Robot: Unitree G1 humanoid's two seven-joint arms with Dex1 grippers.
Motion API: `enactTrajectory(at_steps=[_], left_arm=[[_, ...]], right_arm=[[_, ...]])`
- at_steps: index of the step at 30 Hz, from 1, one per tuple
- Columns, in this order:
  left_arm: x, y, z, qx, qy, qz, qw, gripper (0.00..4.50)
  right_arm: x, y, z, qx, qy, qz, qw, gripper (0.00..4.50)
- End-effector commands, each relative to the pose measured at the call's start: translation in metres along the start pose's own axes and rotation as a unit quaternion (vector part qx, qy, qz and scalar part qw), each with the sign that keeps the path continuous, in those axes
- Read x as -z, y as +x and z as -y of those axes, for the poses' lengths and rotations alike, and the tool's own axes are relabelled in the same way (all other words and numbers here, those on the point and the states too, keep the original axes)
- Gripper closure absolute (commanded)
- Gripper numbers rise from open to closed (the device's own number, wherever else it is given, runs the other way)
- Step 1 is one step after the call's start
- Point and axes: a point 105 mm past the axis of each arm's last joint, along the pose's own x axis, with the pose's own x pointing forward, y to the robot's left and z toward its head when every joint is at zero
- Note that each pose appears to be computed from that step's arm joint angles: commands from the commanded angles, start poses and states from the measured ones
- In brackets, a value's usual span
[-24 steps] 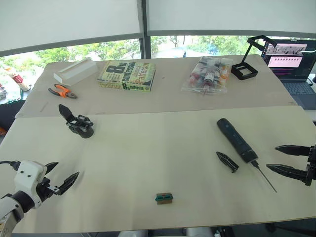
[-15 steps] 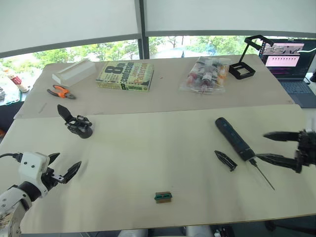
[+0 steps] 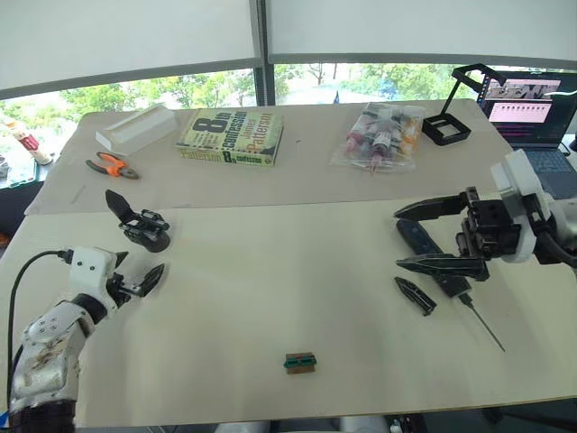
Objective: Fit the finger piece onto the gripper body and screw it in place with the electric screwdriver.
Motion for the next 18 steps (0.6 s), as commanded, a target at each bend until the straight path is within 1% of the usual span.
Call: enactTrajectory(at_steps=[1, 5, 10, 12, 15, 17, 18], left_arm=[[-0.005, 0.014, -0.003, -0.008, 0.01, 0.014, 1.0, 0.0], [-0.007, 0.031, -0.003, -0.005, 0.002, 0.024, 1.0, 0.0], [-0.005, 0.046, -0.007, -0.009, 0.008, 0.018, 1.0, 0.0], [-0.007, 0.052, -0.009, -0.01, 0.007, 0.026, 1.0, 0.0], [-0.011, 0.058, -0.007, 0.002, 0.009, 0.039, 0.999, 0.86], [-0.014, 0.06, -0.002, 0.018, 0.015, 0.045, 0.999, 1.79], [-0.015, 0.061, 0.001, 0.029, 0.019, 0.047, 0.998, 2.07]], right_arm=[[-0.008, 0.005, -0.004, -0.014, -0.012, 0.009, 1.0, 0.05], [-0.003, 0.0, -0.001, 0.003, -0.008, 0.003, 1.0, 0.05], [-0.005, 0.002, -0.004, 0.003, -0.008, 0.011, 1.0, 0.05], [-0.005, 0.003, -0.005, 0.003, -0.008, 0.011, 1.0, 0.05], [-0.005, 0.003, -0.006, 0.005, -0.007, 0.011, 1.0, 0.0], [-0.004, 0.002, -0.007, 0.006, -0.006, 0.01, 1.0, 0.0], [-0.003, 0.002, -0.008, 0.006, -0.006, 0.008, 1.0, 0.0]])
